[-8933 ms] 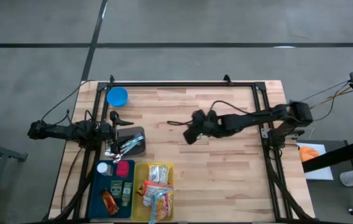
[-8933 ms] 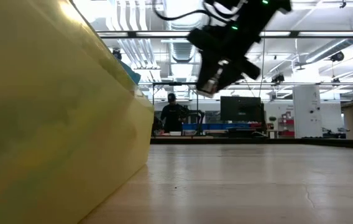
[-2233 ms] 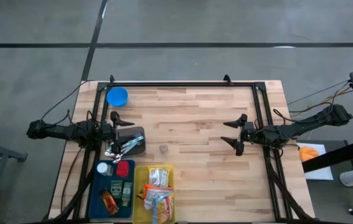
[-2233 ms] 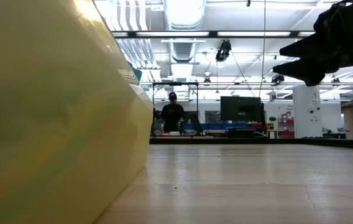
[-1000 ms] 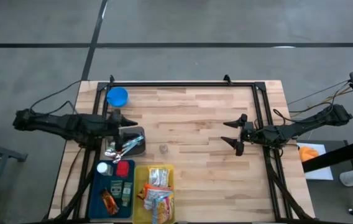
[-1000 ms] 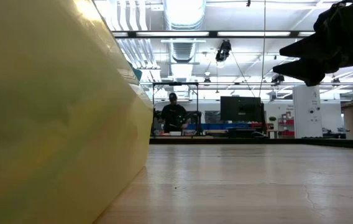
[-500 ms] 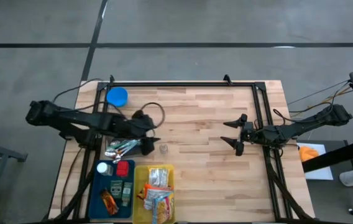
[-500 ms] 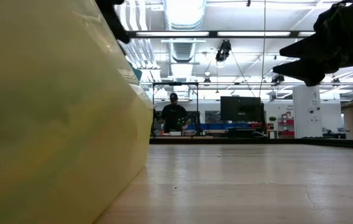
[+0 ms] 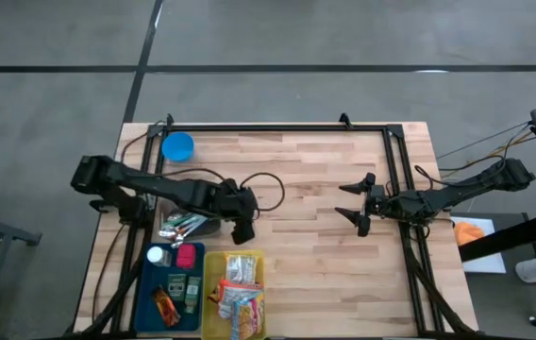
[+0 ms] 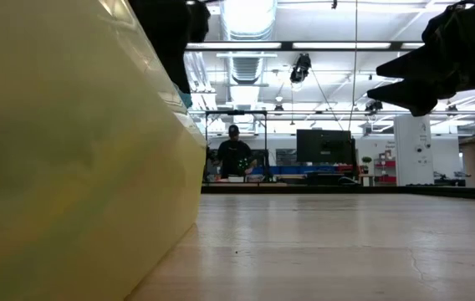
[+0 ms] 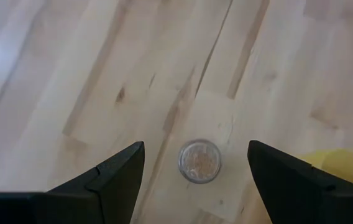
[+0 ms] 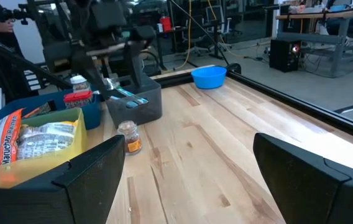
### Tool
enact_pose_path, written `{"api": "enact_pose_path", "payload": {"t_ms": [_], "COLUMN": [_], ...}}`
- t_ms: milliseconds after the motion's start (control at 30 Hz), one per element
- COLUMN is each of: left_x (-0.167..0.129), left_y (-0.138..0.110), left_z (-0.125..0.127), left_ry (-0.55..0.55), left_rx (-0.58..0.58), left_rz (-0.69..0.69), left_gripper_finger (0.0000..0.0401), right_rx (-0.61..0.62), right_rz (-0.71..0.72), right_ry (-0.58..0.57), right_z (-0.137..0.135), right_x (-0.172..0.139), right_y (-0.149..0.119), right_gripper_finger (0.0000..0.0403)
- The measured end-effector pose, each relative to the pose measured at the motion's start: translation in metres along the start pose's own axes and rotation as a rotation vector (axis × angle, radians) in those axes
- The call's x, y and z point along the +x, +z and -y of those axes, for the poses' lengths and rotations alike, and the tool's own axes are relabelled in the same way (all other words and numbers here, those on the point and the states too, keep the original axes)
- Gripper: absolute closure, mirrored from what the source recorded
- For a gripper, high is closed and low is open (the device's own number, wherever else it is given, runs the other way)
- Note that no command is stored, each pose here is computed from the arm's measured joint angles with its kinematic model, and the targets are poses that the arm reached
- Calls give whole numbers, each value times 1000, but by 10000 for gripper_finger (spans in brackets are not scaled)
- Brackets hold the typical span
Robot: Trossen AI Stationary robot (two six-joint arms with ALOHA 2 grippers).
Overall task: Pick & Place Food Item
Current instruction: Put the brown seasoning bottle into the blue bin
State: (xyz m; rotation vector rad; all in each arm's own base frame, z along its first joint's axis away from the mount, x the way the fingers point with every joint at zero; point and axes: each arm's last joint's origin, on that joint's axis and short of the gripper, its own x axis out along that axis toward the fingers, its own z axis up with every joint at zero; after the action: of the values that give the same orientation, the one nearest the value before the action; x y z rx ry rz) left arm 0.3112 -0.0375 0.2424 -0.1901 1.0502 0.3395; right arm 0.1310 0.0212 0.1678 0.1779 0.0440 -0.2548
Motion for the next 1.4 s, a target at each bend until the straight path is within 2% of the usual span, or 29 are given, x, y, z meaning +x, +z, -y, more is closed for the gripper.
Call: {"api": "enact_pose_path", "payload": {"t_ms": [733,967,1400], "left_x": [67,80,96], "left_y": [-15,-18,-28], "left_z": [13,14,1], "left_ry": [50,53,11], "left_rx": [-6,-10,-79], "left_rz": [-206,-216,-224], "left_gripper_finger": [114,114,114], "right_rx": [0,-1,-2], "right_rz": [0,-1,-3], "right_ry": [0,0,-1], "right_z": [0,0,0], "right_x": [0,0,0], "right_y": [0,0,0], "right_gripper_finger": [52,52,52]}}
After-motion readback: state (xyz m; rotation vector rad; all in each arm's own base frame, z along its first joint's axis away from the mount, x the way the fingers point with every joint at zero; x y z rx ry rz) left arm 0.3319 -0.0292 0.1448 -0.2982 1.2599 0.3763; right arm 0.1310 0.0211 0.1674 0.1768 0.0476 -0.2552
